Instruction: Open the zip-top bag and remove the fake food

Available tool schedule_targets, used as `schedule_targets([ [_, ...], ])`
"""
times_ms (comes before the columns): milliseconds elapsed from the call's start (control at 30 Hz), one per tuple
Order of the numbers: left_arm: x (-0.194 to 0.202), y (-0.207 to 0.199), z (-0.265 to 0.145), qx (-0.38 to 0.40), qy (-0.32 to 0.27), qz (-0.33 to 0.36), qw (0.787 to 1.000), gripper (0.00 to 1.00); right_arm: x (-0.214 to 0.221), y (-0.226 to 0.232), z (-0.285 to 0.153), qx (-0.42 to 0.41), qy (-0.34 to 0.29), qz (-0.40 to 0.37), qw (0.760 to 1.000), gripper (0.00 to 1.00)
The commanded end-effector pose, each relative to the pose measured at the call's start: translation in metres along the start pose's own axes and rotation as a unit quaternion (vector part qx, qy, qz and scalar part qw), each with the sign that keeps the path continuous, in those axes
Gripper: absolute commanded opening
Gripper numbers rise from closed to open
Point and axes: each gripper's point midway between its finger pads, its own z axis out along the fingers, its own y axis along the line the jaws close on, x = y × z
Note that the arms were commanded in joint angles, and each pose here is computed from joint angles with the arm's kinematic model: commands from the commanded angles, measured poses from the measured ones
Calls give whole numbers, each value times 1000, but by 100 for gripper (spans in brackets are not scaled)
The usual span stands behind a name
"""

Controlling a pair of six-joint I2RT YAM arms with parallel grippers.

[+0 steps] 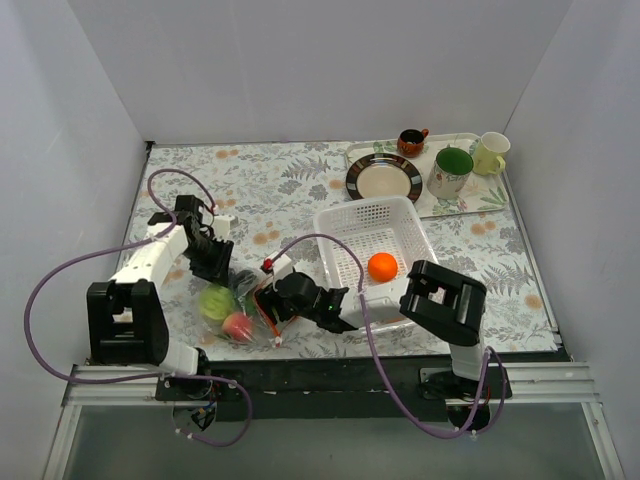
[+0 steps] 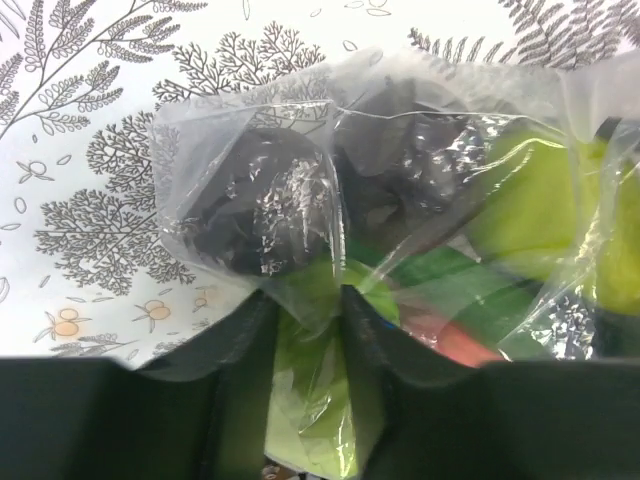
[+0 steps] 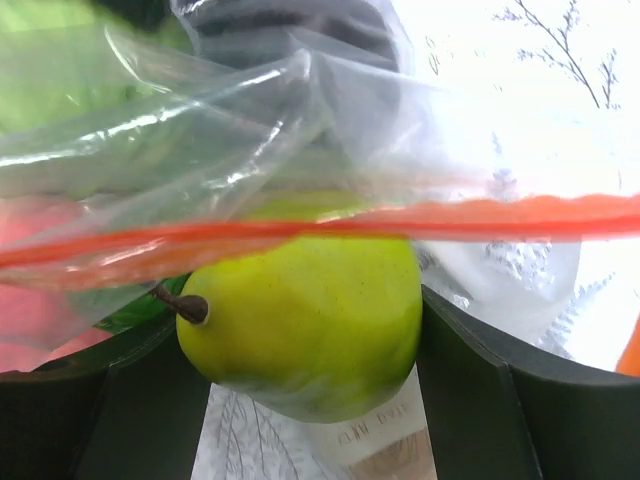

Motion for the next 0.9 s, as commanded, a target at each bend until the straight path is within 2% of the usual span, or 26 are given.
schedule_targets([
  [0, -4, -4, 7, 21, -2, -2, 1000, 19, 19, -2, -24, -8, 17, -14, 1000, 45],
  [67, -18, 0, 8, 16, -18, -5, 1000, 0, 6, 6, -36, -20, -2, -19, 1000, 43],
  [200, -64, 14, -1, -1, -47, -8, 999, 0, -8, 10, -56, -31, -24, -30, 999, 42],
  [233, -87, 18, -14, -9, -72, -6, 997, 0, -9, 10, -59, -32, -25, -33, 999, 42],
  [333, -125, 26, -29, -22, -99, 0, 995, 0, -21, 13, -70, -38, -36, -44, 998, 43],
  [433, -146, 29, -36, -20, -111, -3, 994, 0, -36, 10, -84, -27, -53, -49, 997, 43],
  [633, -138, 17, -31, 7, -108, -2, 994, 0, -70, -29, -114, 64, -82, -68, 992, 45],
  [667, -128, 14, -27, 9, -101, -3, 995, 0, -68, -42, -117, 81, -72, -62, 992, 46],
  [833, -95, -9, -12, 48, -73, 7, 996, 0, -42, -51, -103, 81, -37, -66, 994, 49],
  [867, -90, -14, -10, 55, -68, 12, 996, 0, -47, -47, -99, 74, -54, -58, 994, 49],
])
